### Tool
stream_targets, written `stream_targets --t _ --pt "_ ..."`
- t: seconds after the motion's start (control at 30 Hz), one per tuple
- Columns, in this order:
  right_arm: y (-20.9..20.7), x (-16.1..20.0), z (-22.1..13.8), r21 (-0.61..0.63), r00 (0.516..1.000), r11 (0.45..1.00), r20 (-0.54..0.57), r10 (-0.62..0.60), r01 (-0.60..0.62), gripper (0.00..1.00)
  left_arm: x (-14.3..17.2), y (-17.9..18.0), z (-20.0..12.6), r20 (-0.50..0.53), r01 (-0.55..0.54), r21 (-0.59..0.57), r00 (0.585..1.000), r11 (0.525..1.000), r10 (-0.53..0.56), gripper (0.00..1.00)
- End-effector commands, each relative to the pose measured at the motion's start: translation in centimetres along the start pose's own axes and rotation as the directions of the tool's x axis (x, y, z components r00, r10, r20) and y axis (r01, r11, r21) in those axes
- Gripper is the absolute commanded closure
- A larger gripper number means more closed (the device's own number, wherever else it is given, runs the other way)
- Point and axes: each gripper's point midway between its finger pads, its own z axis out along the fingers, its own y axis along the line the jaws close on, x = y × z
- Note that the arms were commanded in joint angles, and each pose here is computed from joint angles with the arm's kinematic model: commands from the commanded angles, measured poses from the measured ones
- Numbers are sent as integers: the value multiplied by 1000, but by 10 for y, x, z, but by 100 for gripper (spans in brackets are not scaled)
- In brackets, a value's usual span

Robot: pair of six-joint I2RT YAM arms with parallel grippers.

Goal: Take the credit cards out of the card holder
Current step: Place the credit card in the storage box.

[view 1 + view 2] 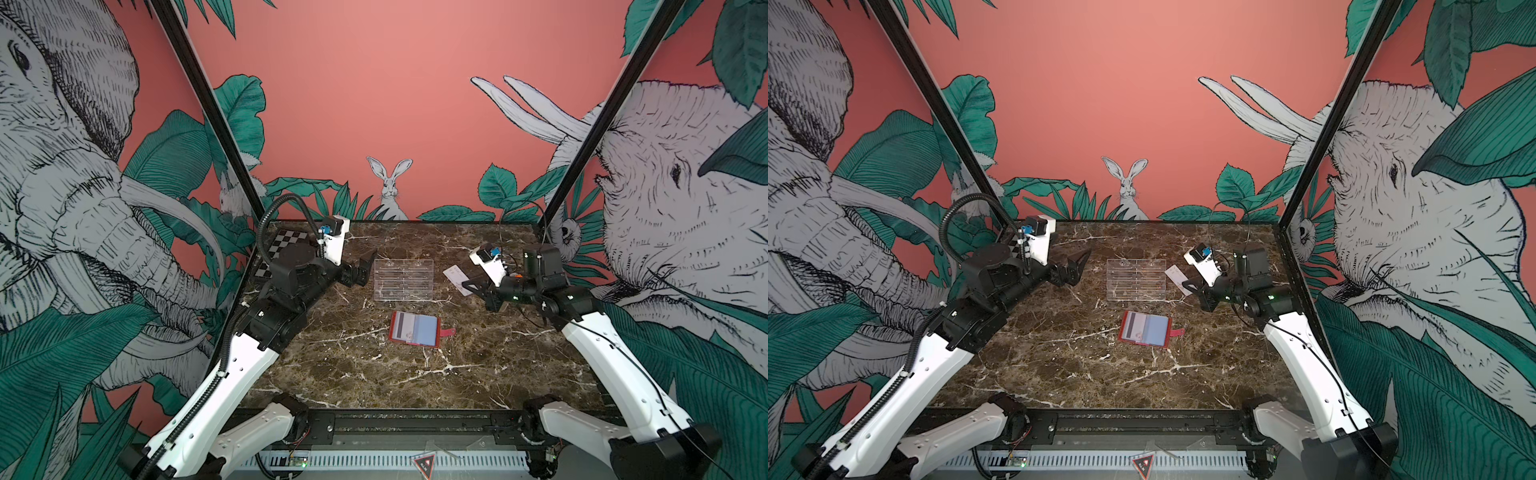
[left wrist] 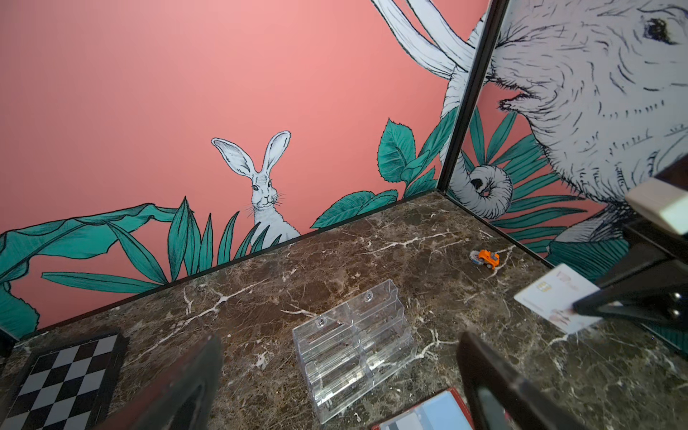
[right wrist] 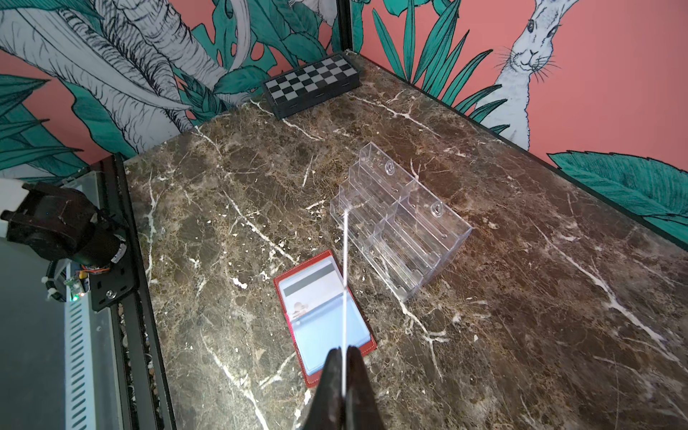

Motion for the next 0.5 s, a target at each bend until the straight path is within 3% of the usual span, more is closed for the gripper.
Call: stream_targets --t 0.0,0.33,0.47 --pt "5 -2 -3 -30 992 992 -20 -124 124 100 -1 -13 -11 60 -73 68 996 995 69 1" --pt "0 -4 17 -188 913 901 -52 -405 390 100 30 -44 -25 51 -130 245 991 961 121 1" --pt "-13 -9 34 -272 885 862 -68 -460 427 100 38 -53 -31 87 -148 292 988 945 128 1"
